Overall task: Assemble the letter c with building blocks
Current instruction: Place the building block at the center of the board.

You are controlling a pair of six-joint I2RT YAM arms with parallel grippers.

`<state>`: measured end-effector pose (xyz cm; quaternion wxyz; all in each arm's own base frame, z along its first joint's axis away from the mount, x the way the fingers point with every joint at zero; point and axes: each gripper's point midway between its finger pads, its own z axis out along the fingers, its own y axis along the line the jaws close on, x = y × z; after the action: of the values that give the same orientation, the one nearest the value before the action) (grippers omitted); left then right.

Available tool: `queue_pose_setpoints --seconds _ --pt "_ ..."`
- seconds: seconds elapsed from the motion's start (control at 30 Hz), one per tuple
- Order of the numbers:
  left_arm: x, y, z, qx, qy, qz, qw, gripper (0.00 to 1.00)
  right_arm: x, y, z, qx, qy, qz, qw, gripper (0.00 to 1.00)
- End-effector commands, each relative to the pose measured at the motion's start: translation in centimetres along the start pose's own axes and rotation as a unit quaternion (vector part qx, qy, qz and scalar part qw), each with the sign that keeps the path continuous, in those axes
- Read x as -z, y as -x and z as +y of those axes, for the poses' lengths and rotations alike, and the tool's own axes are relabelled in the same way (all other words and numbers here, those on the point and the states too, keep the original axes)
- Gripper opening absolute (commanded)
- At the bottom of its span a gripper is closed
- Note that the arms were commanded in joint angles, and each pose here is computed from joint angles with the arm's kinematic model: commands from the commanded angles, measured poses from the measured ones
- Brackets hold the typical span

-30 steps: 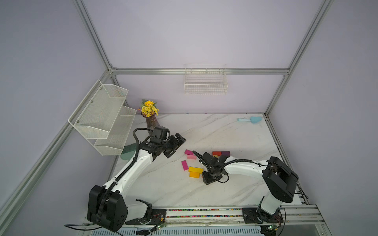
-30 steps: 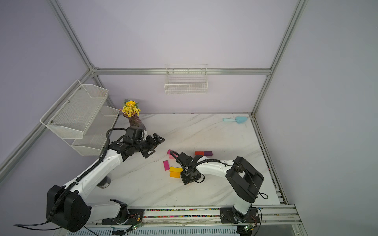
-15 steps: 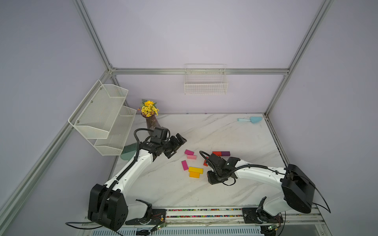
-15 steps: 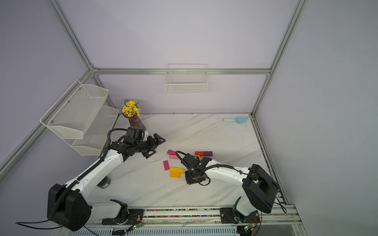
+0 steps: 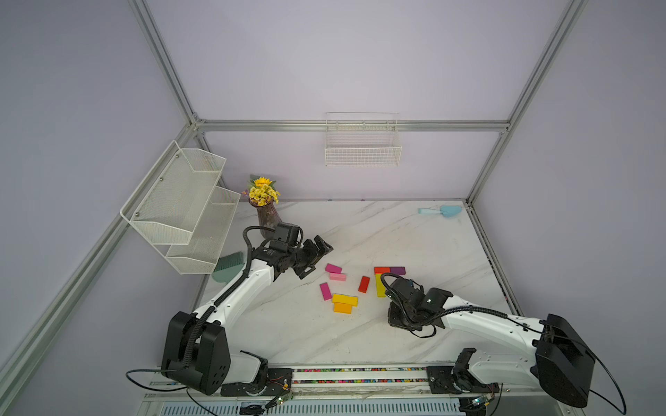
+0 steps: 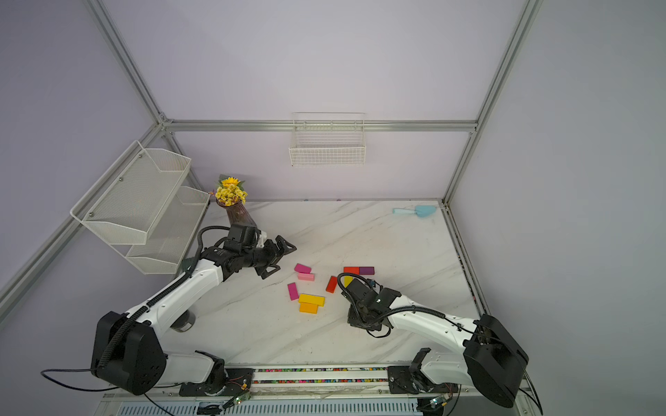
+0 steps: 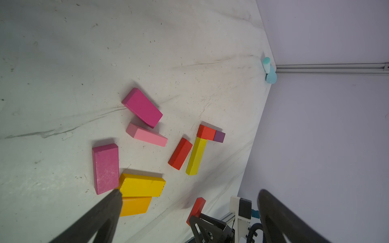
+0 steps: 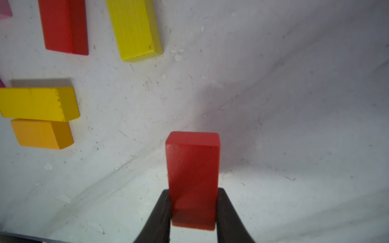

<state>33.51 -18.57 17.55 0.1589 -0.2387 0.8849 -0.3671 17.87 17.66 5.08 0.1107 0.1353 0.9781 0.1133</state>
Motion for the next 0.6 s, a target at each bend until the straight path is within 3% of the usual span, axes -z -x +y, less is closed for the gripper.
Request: queue_pose_setpoints --seconds 0.0,0.57 --pt "0.0 -0.1 -2.5 -0.022 -0.033 0.003 0.999 1.0 -0.1 1.0 -1.1 -0.047 -0.009 -0.015 0.999 0.08" --pt "-1.8 -1.4 -3.1 -0.033 -0.024 0.027 0.999 1.0 -2.4 2.5 -1.7 -0.073 -0.007 -0.002 0.997 0.09"
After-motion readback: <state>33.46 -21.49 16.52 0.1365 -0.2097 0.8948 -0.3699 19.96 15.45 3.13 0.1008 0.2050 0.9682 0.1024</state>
